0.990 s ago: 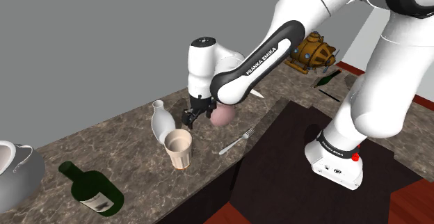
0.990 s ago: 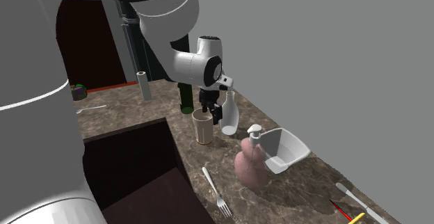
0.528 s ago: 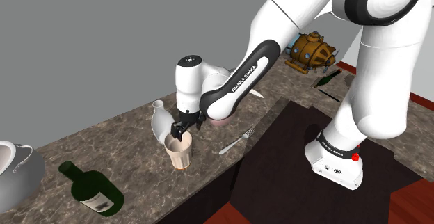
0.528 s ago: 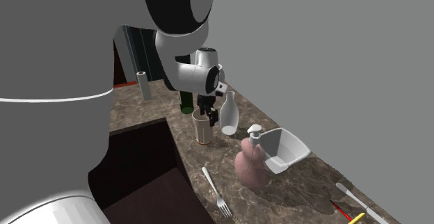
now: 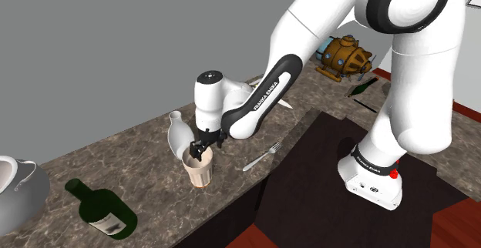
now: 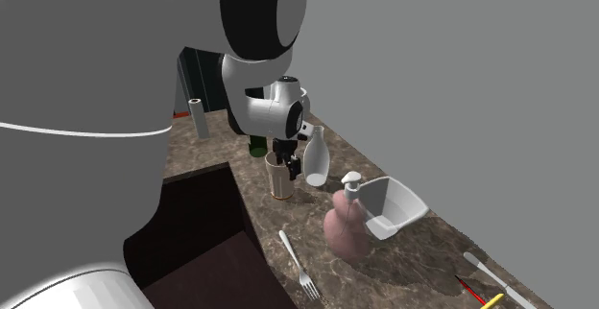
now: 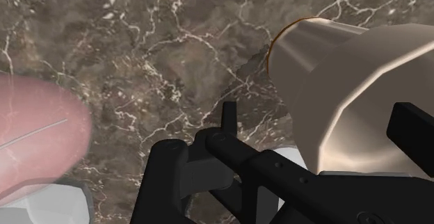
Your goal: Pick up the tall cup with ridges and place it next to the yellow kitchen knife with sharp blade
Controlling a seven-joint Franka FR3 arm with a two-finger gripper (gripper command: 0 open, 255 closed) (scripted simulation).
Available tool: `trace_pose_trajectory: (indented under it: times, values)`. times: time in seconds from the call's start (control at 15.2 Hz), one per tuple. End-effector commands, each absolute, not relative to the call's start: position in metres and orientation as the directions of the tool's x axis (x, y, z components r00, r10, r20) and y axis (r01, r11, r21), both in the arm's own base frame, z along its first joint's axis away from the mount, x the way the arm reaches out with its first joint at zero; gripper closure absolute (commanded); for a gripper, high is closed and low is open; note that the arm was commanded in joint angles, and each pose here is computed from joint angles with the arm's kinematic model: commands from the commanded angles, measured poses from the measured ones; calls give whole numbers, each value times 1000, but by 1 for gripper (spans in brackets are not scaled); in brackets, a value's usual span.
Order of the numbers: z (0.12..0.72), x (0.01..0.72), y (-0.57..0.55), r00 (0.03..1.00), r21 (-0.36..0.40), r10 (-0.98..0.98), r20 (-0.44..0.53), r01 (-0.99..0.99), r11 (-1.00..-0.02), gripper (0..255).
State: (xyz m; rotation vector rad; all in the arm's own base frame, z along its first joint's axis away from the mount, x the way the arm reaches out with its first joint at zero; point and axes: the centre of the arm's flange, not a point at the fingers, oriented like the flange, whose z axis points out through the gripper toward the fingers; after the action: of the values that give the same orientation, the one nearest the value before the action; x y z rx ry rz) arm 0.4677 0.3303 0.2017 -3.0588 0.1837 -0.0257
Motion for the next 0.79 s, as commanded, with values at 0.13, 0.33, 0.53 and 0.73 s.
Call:
trace_pose_trajectory:
  times: [0.13,0.33,0.53,0.73]
  values:
    - [201,468,330,993,-78,-120,12,-119,-990,0]
    - [201,468,330,993,-78,-120,12,-119,-990,255]
    - [201,468,330,993,-78,-120,12,-119,-990,255]
    - [201,468,330,993,-78,-120,12,-119,-990,255]
